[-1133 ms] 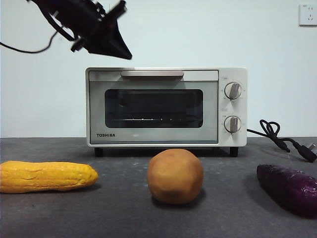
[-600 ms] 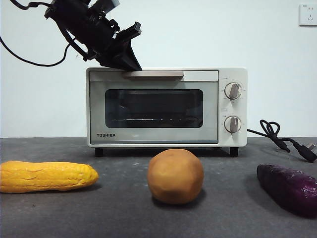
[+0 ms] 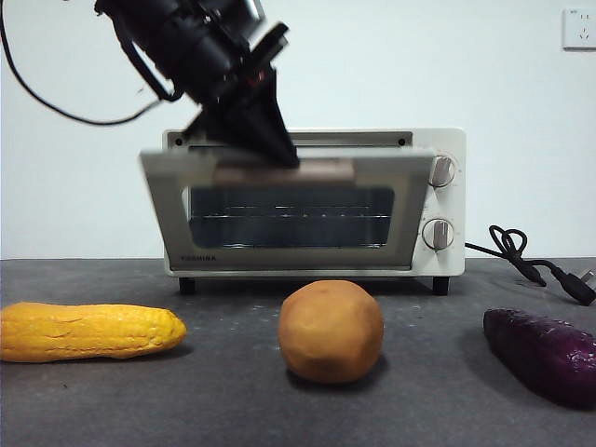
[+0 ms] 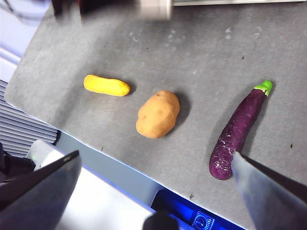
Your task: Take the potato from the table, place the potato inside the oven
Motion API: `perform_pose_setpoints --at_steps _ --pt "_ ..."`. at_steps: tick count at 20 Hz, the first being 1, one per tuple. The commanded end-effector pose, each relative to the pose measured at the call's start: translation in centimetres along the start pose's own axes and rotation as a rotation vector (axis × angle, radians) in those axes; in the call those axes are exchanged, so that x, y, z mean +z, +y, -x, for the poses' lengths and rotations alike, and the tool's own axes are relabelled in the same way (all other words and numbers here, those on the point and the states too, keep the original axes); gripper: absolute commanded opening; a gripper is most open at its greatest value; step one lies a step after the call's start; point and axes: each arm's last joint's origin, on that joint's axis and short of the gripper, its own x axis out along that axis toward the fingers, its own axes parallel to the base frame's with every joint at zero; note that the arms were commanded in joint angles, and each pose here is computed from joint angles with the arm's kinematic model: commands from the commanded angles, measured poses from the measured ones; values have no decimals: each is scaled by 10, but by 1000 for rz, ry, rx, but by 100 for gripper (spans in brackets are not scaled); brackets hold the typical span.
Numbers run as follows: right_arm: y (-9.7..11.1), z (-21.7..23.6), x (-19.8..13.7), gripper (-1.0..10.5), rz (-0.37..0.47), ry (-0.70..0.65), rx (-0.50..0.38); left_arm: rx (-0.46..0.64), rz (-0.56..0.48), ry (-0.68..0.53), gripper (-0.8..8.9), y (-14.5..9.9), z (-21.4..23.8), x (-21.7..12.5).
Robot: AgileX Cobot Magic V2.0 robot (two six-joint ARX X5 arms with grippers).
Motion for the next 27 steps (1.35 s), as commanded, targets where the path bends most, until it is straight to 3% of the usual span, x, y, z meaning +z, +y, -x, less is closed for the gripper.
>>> perform_pose_setpoints --at_steps 1,5,10,18,23,27 --pt "0 0 0 720 -2 -1 3 0 26 128 -8 -1 -15 -17" --pt "0 0 1 720 1 -5 3 -20 48 224 -8 -10 -17 -25" --pt "-1 -2 1 720 -12 2 3 -12 48 225 -8 -13 -6 -24" --pt "2 -42 18 718 -52 145 74 156 -9 -77 -8 -33 114 -9" --pt "20 -104 27 719 -45 265 -31 214 -57 -243 -8 -70 195 -28" --pt "39 -158 21 719 -34 336 -120 240 -86 -317 -8 -91 229 -45"
